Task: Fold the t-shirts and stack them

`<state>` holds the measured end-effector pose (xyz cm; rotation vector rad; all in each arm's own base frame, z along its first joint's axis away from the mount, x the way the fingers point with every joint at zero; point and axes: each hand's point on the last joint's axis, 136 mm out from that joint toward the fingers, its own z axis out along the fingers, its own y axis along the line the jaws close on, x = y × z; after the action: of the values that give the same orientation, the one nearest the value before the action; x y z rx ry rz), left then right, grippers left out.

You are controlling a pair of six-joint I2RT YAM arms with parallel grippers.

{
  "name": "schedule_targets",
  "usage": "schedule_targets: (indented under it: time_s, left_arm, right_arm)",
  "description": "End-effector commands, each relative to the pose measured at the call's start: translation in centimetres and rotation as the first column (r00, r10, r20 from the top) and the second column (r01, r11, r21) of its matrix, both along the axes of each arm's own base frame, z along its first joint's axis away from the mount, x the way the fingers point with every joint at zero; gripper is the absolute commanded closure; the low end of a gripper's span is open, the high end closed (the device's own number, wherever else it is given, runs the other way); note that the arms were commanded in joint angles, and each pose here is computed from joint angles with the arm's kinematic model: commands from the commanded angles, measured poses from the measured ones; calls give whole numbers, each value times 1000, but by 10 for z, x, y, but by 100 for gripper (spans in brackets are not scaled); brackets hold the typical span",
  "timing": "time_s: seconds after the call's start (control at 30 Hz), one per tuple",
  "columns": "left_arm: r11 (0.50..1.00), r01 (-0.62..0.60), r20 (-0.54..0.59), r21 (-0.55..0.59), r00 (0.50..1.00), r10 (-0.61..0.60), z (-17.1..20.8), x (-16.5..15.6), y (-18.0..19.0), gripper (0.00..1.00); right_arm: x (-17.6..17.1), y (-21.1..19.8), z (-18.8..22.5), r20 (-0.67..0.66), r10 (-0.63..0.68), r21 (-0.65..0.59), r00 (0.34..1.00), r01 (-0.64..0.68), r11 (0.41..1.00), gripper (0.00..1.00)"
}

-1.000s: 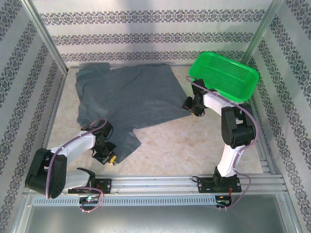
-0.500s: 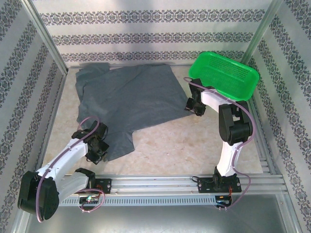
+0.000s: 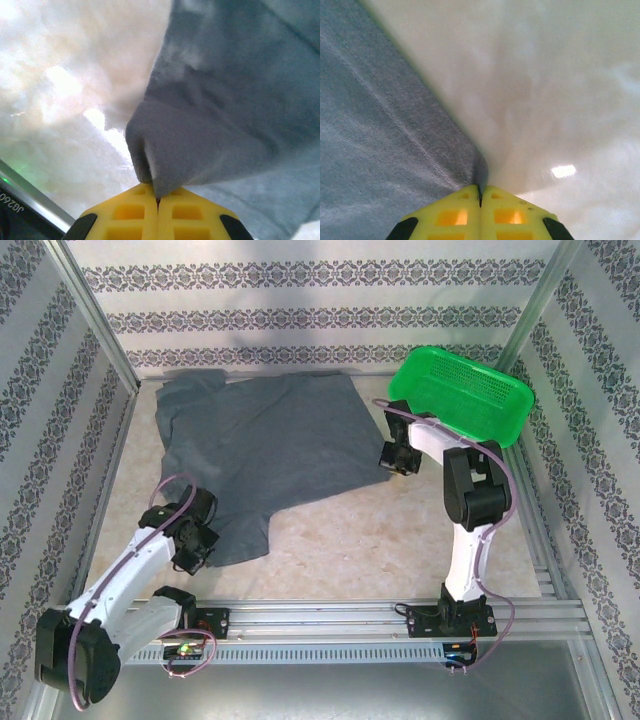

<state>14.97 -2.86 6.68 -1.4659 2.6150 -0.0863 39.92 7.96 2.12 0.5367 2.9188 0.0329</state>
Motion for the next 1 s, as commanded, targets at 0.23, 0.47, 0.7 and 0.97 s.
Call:
schedule_targets:
  time_s: [0.23,0.47,0.7,0.97]
  left_arm:
    - [973,-216,18,83,976,215,29,-67,38,100]
    - [962,-254,9,102,967,254,32,-89,46,100]
    - [985,-160,132,60,980,151,53,-36,33,100]
    - [991,-76,310,107,950,40,105,59,27,100]
  right_arm:
    - [-121,2,28,-111,62,-13,992,-63,998,100]
    - [-191,6,39,-175,109,47,979,-102,994,100]
    - [-184,20,60,-139,85,132,987,-67,989,100]
    - [-136,27,85,-60,-91,205,994,101,973,100]
